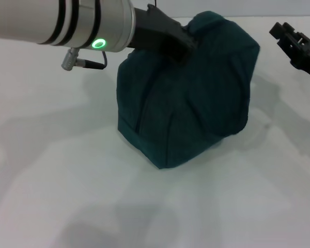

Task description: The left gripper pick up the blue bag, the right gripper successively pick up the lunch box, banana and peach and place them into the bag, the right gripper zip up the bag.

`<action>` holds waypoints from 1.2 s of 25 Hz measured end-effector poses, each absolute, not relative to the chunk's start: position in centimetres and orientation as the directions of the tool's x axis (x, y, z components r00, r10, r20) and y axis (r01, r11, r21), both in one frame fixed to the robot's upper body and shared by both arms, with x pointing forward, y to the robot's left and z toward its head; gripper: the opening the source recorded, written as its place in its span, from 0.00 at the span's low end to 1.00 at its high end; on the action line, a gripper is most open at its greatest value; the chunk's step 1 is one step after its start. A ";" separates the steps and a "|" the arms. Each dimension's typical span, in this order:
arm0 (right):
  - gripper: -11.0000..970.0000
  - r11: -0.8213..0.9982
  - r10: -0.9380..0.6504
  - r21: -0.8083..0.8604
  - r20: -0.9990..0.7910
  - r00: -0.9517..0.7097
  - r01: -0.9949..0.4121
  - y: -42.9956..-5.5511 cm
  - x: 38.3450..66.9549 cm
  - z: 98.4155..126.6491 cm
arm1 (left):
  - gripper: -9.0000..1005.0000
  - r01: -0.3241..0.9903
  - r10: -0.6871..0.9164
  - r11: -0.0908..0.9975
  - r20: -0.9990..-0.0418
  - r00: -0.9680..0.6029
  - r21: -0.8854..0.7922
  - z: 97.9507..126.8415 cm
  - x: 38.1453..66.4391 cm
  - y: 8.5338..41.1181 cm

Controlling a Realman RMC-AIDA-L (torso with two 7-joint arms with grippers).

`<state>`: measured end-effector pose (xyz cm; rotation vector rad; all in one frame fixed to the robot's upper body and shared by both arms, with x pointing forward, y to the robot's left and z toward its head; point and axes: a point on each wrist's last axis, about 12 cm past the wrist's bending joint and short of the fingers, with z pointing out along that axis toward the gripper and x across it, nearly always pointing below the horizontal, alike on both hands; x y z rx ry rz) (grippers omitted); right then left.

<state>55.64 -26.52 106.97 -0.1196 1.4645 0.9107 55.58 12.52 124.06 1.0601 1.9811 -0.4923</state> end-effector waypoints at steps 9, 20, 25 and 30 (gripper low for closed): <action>0.59 0.684 0.468 0.453 -0.874 -0.133 -0.572 -27.6 54.3 106.4 | 0.08 0.766 0.449 0.643 -0.798 -0.401 -0.023 122.3 57.5 14.3; 0.87 0.652 0.497 0.434 -0.864 -0.083 -0.622 -28.8 52.5 106.9 | 0.28 0.798 0.181 0.579 -0.927 -0.327 -0.169 123.6 56.4 18.2; 0.89 0.595 0.461 0.349 -0.886 -0.048 -0.724 -30.2 50.9 108.1 | 0.55 0.845 0.039 0.480 -0.956 -0.290 -0.237 122.9 55.2 21.7; 0.90 0.449 0.344 0.193 -0.938 -0.031 -0.873 -30.8 49.0 109.2 | 0.74 0.886 0.009 0.395 -0.963 -0.268 -0.243 119.5 53.3 25.4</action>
